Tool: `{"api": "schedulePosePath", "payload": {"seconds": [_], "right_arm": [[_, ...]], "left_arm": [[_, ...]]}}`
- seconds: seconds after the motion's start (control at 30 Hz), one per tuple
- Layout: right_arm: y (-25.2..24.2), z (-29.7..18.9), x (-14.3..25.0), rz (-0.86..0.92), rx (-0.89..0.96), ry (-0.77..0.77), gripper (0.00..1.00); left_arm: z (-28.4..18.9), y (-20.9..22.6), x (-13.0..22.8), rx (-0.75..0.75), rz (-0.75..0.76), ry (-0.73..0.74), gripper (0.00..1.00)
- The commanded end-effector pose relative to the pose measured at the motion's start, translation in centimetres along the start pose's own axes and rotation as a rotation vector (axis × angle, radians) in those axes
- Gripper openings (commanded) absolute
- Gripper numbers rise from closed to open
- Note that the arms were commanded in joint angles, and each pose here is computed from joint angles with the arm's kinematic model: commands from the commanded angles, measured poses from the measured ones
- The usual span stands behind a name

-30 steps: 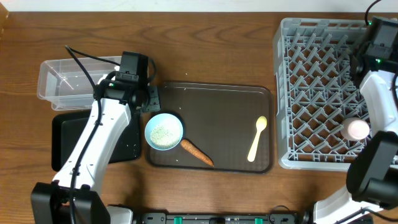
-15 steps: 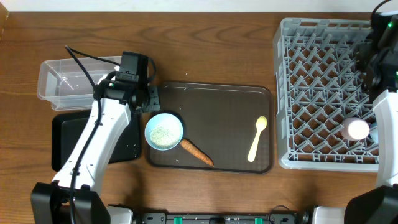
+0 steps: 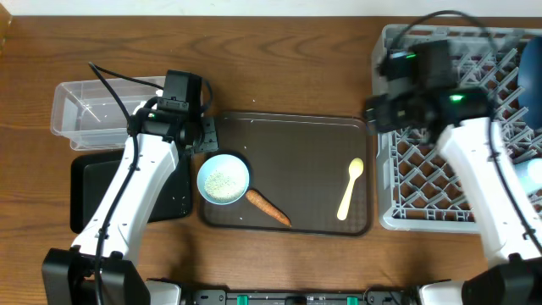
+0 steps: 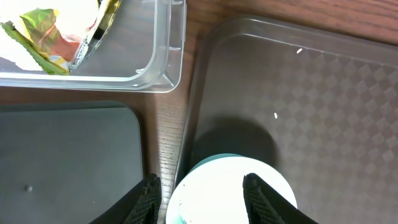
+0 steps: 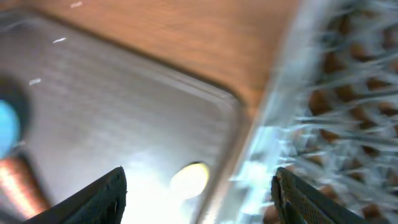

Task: Sort waste into correct bins and load items into the dishwasher rack
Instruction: 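Move the right gripper to the yellow spoon and grasp it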

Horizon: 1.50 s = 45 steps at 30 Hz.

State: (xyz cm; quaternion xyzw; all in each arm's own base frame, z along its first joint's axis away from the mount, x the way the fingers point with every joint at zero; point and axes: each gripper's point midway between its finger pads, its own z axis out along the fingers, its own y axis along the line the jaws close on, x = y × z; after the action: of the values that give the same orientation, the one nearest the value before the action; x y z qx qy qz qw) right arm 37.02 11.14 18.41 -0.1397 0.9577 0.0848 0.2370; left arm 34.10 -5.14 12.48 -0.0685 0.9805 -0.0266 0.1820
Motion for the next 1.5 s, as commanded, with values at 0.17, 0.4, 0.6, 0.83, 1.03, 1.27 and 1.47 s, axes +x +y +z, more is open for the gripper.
{"api": "schedulePosePath", "payload": {"seconds": [0.17,0.4,0.6,0.83,1.03,1.27,1.47], "right_arm": [[3.7,2.7,3.0,0.16,0.155,0.126,0.76],[4.3,6.8,7.1,0.271,0.222,0.318,0.8],[3.8,8.9,9.4,0.328,0.276,0.424,0.86],[3.3,10.1,11.2,0.364,0.308,0.476,0.91],[2.0,11.7,13.4,0.418,0.323,0.49,0.91],[0.8,13.2,14.4,0.429,0.326,0.463,0.89],[0.5,15.0,14.5,0.397,0.307,0.396,0.88]], "left_arm": [[-0.3,0.2,-0.5,-0.009,-0.009,-0.014,0.46],[-0.3,0.2,-0.5,-0.009,-0.009,-0.013,0.46],[-0.3,0.2,-0.5,-0.009,-0.009,-0.013,0.45],[-0.3,0.2,-0.5,-0.009,-0.009,-0.013,0.46],[-0.3,0.2,-0.5,-0.009,-0.009,-0.013,0.46],[-0.3,0.2,-0.5,-0.009,-0.009,-0.013,0.45],[-0.3,0.2,-0.5,-0.009,-0.009,-0.013,0.46]]}}
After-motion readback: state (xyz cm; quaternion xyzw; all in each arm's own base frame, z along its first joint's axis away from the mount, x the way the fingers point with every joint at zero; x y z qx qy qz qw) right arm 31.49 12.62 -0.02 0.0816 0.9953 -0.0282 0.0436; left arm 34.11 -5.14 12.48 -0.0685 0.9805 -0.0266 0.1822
